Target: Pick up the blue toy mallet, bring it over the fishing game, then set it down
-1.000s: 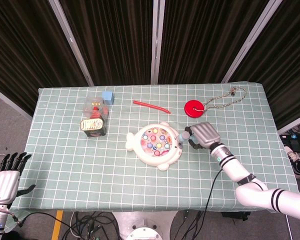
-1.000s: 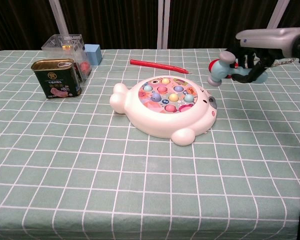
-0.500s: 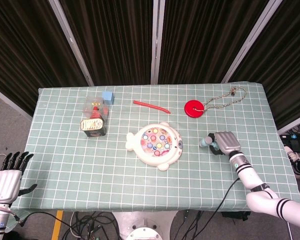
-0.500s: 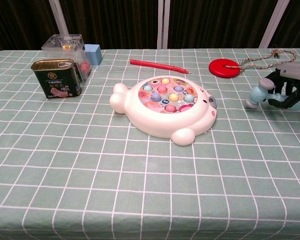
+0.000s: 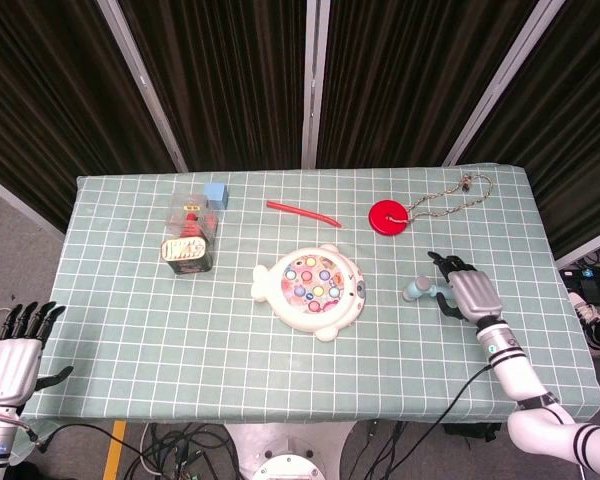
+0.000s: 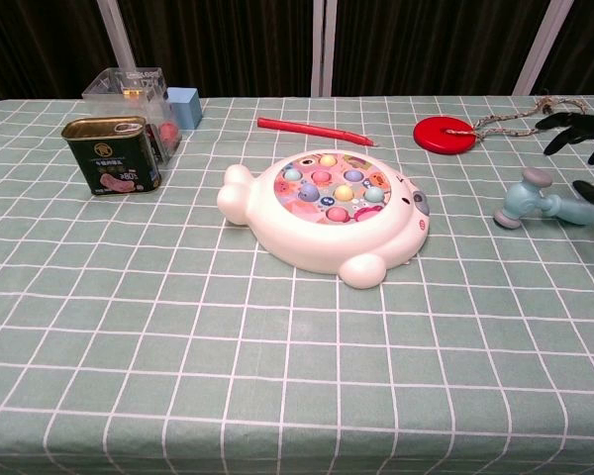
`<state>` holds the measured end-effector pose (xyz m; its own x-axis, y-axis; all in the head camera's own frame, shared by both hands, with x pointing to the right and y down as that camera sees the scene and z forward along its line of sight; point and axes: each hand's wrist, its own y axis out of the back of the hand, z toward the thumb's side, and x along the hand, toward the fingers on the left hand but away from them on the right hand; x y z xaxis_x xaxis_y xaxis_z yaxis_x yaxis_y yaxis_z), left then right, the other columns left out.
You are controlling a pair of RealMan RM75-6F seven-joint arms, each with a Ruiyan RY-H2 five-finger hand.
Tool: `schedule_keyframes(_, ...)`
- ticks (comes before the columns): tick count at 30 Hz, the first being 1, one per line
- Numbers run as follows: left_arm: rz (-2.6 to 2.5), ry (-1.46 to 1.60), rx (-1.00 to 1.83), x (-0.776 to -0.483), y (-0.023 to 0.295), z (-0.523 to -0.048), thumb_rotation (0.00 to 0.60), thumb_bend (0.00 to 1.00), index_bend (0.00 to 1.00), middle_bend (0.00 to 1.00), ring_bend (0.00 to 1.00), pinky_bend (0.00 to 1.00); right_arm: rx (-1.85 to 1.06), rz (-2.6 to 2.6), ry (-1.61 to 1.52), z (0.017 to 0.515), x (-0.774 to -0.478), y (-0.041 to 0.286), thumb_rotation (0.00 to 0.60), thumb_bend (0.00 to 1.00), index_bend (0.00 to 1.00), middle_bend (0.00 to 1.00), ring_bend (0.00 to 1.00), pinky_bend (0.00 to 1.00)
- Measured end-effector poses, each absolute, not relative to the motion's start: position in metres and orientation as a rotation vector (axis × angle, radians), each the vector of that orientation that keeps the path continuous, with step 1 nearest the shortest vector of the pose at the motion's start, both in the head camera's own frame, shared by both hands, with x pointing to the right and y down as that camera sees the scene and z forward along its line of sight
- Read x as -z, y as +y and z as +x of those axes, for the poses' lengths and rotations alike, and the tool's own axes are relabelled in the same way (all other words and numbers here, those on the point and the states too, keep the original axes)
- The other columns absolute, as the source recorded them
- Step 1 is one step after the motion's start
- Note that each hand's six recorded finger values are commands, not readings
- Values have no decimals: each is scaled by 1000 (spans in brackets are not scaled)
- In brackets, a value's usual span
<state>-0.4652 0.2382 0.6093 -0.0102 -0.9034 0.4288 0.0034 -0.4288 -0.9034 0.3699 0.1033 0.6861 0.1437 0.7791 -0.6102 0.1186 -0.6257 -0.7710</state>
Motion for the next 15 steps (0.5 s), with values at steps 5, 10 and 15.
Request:
schedule_keyframes(5,-1515,977,1527,-609,236,-464,600,56,126,96,45,20,-1472,-1807,-964,391,-653,116,600,449,0,199,84,214)
schedule_keyframes(10,-1510,990,1520,-609,235,-464,600,56,126,96,45,20,-1420,-1755,-1048,409,-624,140,600,450,0,197,85,214)
schedule_keyframes(15,-1503,1014,1511,-610,234,-463,600,57,126,97,45,20,-1375,-1680,-1135,422,-595,168,600,450,0,181,85,213)
